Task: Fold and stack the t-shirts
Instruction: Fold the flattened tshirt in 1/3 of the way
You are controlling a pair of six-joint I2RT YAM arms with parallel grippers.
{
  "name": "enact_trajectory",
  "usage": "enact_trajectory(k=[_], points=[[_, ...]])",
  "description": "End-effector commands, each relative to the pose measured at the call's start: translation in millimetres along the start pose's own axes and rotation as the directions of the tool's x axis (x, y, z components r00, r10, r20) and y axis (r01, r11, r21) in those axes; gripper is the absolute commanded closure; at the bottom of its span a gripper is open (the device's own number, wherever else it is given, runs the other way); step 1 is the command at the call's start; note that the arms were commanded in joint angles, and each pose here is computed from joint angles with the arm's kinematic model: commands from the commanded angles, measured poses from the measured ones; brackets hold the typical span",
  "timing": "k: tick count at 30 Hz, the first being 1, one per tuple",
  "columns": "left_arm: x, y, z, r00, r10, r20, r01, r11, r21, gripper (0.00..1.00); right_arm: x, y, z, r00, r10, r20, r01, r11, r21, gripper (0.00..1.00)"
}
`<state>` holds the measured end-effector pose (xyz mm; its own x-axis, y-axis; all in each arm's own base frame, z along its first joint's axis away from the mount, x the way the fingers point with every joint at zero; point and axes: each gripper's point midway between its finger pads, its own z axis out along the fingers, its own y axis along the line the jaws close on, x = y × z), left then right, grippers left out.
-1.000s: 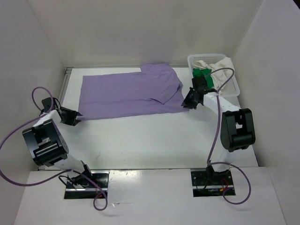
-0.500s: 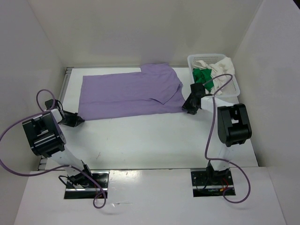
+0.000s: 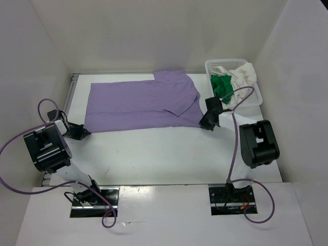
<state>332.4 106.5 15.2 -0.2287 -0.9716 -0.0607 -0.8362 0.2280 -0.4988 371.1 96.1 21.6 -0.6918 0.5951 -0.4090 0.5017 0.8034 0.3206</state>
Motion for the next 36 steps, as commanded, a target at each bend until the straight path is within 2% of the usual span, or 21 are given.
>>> enact_trajectory(k=[1, 8, 10, 12, 13, 14, 15, 16, 18, 20, 22, 23, 24, 25, 26, 28, 31, 33, 36], points=[[5.0, 24.6, -14.8, 1.0, 0.011, -0.006, -0.011, 0.999, -0.039, 1.0, 40.1, -36.7, -24.8, 0.994, 0.052, -0.094, -0.048, 0.998, 0.051, 0.98], [37.4, 71.1, -53.7, 0.997, -0.013, -0.079, 0.005, 0.995, -0.099, 1.0, 58.7, -64.0, -80.7, 0.98, 0.149, -0.131, -0.15, 0.989, 0.002, 0.98], [45.9, 63.6, -63.4, 0.994, -0.003, -0.106, -0.003, 0.998, -0.06, 1.0, 60.3, -56.2, -98.2, 0.975, 0.177, -0.133, -0.186, 0.981, -0.058, 0.97], [58.3, 53.1, -71.0, 0.988, -0.005, -0.154, 0.005, 1.0, 0.005, 0.99, 63.9, -57.0, -107.4, 0.971, 0.184, -0.154, -0.196, 0.978, -0.068, 0.91], [67.1, 55.9, -69.0, 0.983, -0.013, -0.184, 0.016, 1.0, 0.016, 0.91, 60.3, -54.0, -112.8, 0.974, 0.182, -0.136, -0.196, 0.976, -0.093, 0.83], [68.6, 53.8, -69.7, 0.981, -0.013, -0.193, 0.018, 0.999, 0.028, 0.8, 59.9, -51.9, -115.9, 0.973, 0.178, -0.145, -0.195, 0.974, -0.115, 0.6], [70.5, 51.6, -70.7, 0.979, 0.001, -0.204, 0.008, 0.999, 0.046, 0.51, 52.4, -45.2, -120.1, 0.976, 0.177, -0.13, -0.194, 0.972, -0.134, 0.52], [70.6, 51.5, -70.7, 0.979, 0.002, -0.204, 0.008, 0.999, 0.046, 0.41, 45.7, -42.0, -126.3, 0.977, 0.175, -0.121, -0.192, 0.969, -0.154, 0.47], [57.4, 41.1, -79.0, 0.987, 0.03, -0.16, -0.022, 0.998, 0.055, 0.26, 25.3, -25.3, -139.6, 0.987, 0.146, -0.073, -0.159, 0.965, -0.211, 0.46], [50.4, 29.4, -84.3, 0.989, 0.058, -0.133, -0.047, 0.996, 0.08, 0.21, 13.9, -16.5, -137.4, 0.993, 0.105, -0.056, -0.115, 0.968, -0.223, 0.46], [43.6, -5.8, -94.3, 0.983, 0.172, -0.068, -0.161, 0.978, 0.135, 0.21, 7.2, 1.8, -134.8, 0.997, 0.065, -0.043, -0.074, 0.964, -0.256, 0.62], [49.6, -17.3, -92.8, 0.967, 0.25, -0.048, -0.242, 0.963, 0.12, 0.27, 12.3, 20.0, -123.3, 0.997, 0.026, -0.068, -0.044, 0.958, -0.283, 0.78], [41.8, -23.2, -98.1, 0.966, 0.26, -0.008, -0.257, 0.959, 0.118, 0.42, 16.8, 28.5, -115.8, 0.997, -0.006, -0.079, -0.017, 0.957, -0.288, 0.86], [53.2, -39.5, -98.2, 0.946, 0.325, 0.017, -0.324, 0.935, 0.147, 0.69, 28.5, 45.5, -99.6, 0.992, -0.055, -0.112, 0.02, 0.956, -0.292, 0.93], [58.4, -49.0, -98.9, 0.933, 0.358, 0.031, -0.358, 0.918, 0.172, 0.76, 35.1, 52.6, -91.3, 0.988, -0.088, -0.127, 0.047, 0.955, -0.293, 1.0], [87.1, -63.1, -94.4, 0.916, 0.4, -0.003, -0.389, 0.892, 0.229, 0.85, 45.8, 66.5, -78.7, 0.981, -0.125, -0.147, 0.076, 0.951, -0.301, 1.0], [108.6, -88.1, -88.0, 0.885, 0.465, 0.014, -0.448, 0.845, 0.293, 0.93, 60.6, 79.4, -56.3, 0.973, -0.163, -0.161, 0.106, 0.944, -0.314, 1.0], [138.2, -98.9, -85.6, 0.849, 0.528, -0.02, -0.493, 0.806, 0.326, 0.93, 61.5, 83.4, -46.6, 0.972, -0.169, -0.162, 0.114, 0.947, -0.301, 0.99], [168.0, -100.7, -68.2, 0.817, 0.572, -0.078, -0.52, 0.787, 0.332, 0.89, 63.9, 77.0, -32.8, 0.97, -0.175, -0.167, 0.127, 0.956, -0.263, 0.86]])
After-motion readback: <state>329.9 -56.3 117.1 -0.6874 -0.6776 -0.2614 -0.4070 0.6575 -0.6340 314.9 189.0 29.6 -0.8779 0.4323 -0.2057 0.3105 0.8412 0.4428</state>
